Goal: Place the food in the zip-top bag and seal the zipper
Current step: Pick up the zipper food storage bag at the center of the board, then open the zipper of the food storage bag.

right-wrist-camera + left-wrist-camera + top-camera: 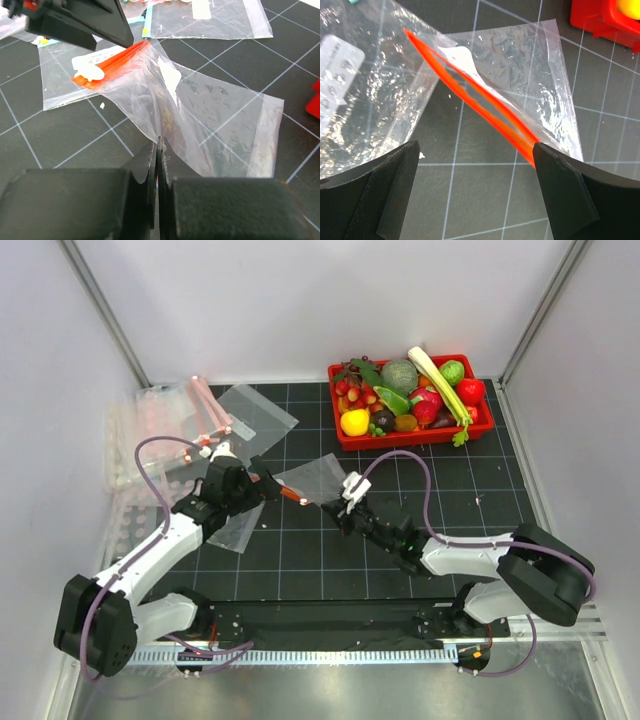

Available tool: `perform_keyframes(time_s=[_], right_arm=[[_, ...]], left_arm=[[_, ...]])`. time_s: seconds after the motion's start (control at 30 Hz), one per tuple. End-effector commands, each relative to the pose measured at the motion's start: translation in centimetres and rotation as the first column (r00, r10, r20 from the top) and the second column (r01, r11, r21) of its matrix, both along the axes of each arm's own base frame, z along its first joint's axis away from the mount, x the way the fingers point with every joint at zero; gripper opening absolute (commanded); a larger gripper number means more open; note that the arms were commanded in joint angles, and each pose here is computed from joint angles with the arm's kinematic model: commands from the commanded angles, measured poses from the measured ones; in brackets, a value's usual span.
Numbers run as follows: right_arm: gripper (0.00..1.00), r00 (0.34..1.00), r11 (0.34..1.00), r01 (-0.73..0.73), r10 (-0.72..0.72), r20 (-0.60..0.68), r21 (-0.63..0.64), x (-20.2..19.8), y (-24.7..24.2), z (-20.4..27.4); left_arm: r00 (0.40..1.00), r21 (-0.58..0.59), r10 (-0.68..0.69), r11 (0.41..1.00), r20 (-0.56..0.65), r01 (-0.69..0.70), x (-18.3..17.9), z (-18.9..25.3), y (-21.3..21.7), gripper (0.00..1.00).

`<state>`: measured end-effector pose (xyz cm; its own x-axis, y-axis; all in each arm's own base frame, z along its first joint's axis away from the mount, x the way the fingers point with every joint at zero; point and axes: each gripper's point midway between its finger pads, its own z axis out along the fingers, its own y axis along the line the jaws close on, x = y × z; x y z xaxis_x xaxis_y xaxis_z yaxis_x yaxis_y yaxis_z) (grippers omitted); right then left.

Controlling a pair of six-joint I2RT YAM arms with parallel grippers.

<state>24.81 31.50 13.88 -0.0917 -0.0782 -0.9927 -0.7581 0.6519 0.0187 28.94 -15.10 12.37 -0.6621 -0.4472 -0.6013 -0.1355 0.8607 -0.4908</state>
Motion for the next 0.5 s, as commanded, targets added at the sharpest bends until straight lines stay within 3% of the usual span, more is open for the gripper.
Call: perform_keyframes(time_s=[0.0, 0.2, 0.47], right_arm=[[0.01, 0.998, 0.995, 0.027, -0.032, 0.058, 0.099, 0.3, -0.2, 3.2], [0.01, 0.998, 0.999, 0.019, -0.021, 0.065, 0.037, 0.0, -0.7, 3.0], [0.01, 0.997, 0.998, 0.039, -0.042, 0.069, 0.049, 0.0, -1.3, 3.3]], left_arm=[[0.999, -0.123, -0.042, 0.991, 0.022, 0.044, 0.9, 0.9, -1.6, 1.0], [0.999, -0.061, -0.028, 0.998, 0.041, 0.031, 1.5, 1.0, -0.7, 0.94], [0.993, -0.095, 0.004, 0.995, 0.116, 0.007, 0.7, 2.7, 0.0, 0.8]])
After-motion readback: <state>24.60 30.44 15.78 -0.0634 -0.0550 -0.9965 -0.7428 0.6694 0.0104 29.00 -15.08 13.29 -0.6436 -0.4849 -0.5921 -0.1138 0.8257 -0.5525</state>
